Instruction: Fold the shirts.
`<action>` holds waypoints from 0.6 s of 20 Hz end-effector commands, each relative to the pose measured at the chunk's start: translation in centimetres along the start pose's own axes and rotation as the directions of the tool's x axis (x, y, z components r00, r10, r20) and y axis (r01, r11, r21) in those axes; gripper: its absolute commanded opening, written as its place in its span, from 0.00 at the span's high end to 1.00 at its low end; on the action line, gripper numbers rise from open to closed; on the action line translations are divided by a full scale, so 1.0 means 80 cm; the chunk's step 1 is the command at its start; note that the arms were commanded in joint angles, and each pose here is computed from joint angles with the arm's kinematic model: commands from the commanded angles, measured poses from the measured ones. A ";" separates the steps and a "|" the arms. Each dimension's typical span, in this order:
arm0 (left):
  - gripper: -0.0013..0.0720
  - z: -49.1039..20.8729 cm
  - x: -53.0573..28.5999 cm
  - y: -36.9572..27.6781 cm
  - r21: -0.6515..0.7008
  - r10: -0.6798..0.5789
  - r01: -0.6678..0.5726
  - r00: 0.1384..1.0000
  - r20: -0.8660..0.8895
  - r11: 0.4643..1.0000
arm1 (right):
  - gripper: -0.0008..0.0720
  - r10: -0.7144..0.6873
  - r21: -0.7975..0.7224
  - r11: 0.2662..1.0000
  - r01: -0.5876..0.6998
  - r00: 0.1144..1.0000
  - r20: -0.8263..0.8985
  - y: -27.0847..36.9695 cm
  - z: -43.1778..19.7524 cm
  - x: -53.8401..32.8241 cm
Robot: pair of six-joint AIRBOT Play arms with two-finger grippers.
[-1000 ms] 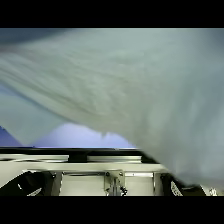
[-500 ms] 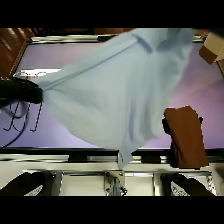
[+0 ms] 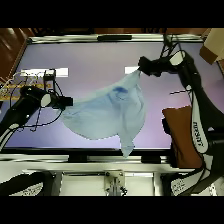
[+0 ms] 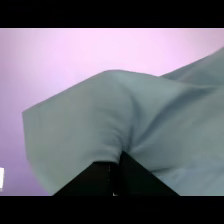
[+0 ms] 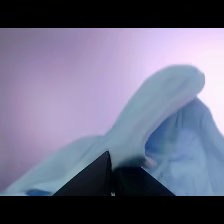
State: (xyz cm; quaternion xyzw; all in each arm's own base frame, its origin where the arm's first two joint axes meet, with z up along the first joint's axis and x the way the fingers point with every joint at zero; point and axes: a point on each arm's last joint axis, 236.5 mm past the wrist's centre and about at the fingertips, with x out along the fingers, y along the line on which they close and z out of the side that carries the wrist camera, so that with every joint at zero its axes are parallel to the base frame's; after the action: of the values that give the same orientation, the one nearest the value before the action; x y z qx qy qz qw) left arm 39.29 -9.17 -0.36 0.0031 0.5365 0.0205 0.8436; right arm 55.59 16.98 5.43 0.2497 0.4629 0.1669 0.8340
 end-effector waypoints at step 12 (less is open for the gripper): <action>0.01 -0.099 -0.053 -0.025 -0.064 -0.342 0.341 0.879 -0.332 0.938 | 0.31 -0.334 -0.126 0.941 0.313 0.811 -0.480 -0.154 -0.128 -0.208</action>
State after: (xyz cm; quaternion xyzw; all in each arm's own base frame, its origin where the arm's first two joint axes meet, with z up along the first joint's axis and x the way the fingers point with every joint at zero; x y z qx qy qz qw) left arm 33.90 -7.98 0.03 0.0052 0.6447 -0.0485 0.7628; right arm 45.57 6.51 5.54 0.1648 0.6106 0.1286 0.7639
